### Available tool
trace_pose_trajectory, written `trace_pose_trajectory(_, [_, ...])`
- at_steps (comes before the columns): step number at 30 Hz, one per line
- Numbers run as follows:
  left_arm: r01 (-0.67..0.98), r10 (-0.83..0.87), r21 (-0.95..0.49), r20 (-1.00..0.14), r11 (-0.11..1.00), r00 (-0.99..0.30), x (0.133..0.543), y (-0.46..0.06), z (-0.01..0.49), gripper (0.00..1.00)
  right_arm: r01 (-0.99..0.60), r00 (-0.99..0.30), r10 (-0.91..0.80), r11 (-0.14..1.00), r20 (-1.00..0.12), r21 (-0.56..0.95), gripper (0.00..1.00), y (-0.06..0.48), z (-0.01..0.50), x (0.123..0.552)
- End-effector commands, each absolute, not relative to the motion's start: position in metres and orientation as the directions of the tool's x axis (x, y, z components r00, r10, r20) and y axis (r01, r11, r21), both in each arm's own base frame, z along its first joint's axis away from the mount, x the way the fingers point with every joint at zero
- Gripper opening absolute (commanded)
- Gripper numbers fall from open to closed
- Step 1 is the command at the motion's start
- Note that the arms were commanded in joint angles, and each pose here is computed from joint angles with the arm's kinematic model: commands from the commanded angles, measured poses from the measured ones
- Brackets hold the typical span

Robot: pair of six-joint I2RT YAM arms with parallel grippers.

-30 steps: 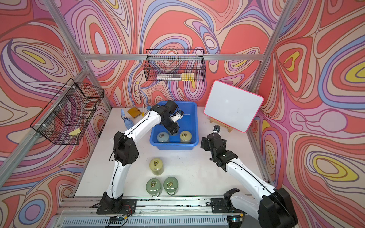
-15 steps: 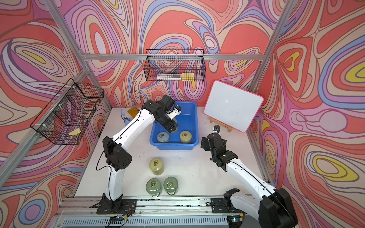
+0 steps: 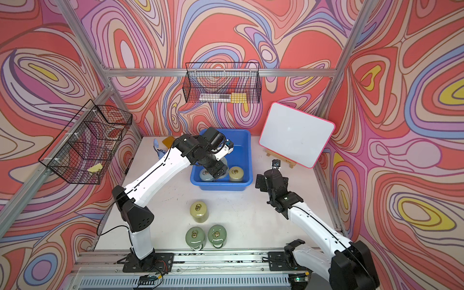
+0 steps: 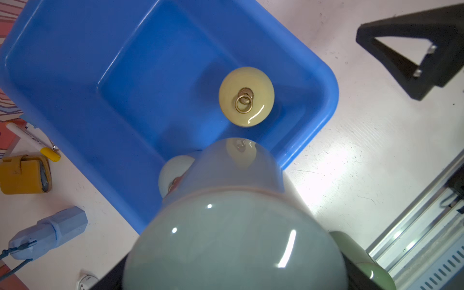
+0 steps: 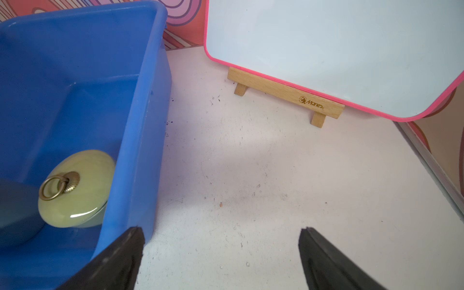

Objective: Take the tea canister out of the basket
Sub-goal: Place the tea canister at the center of the board.

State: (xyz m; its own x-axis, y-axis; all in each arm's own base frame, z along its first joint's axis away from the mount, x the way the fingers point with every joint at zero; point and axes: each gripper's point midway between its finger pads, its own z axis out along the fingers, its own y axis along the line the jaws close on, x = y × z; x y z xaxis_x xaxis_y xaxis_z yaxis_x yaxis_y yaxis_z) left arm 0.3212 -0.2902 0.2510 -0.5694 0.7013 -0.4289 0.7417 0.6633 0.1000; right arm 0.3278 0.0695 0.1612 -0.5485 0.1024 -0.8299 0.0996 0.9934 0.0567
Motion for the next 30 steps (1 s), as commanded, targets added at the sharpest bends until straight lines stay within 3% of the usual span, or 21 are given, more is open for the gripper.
trace_pose_trajectory(1, [0.71,0.665,0.117,-0.482,0.694,-0.57,0.312,-0.294,0.263,0.4,0.123,-0.537,0.108,0.991,-0.836,0.049,0.98,0.063,0.161,0.325])
trace_pose_trajectory(18, [0.732,0.689,0.103,-0.447,0.673,-0.571,0.239,-0.326,0.212,0.39,0.141,-0.524,0.116,0.989,-0.844,0.048,0.98,0.059,0.164,0.323])
trace_pose_trajectory(30, [0.72,0.671,0.077,-0.442,0.689,-0.595,0.224,-0.325,0.17,0.38,0.149,-0.516,0.119,0.988,-0.848,0.048,0.98,0.057,0.166,0.322])
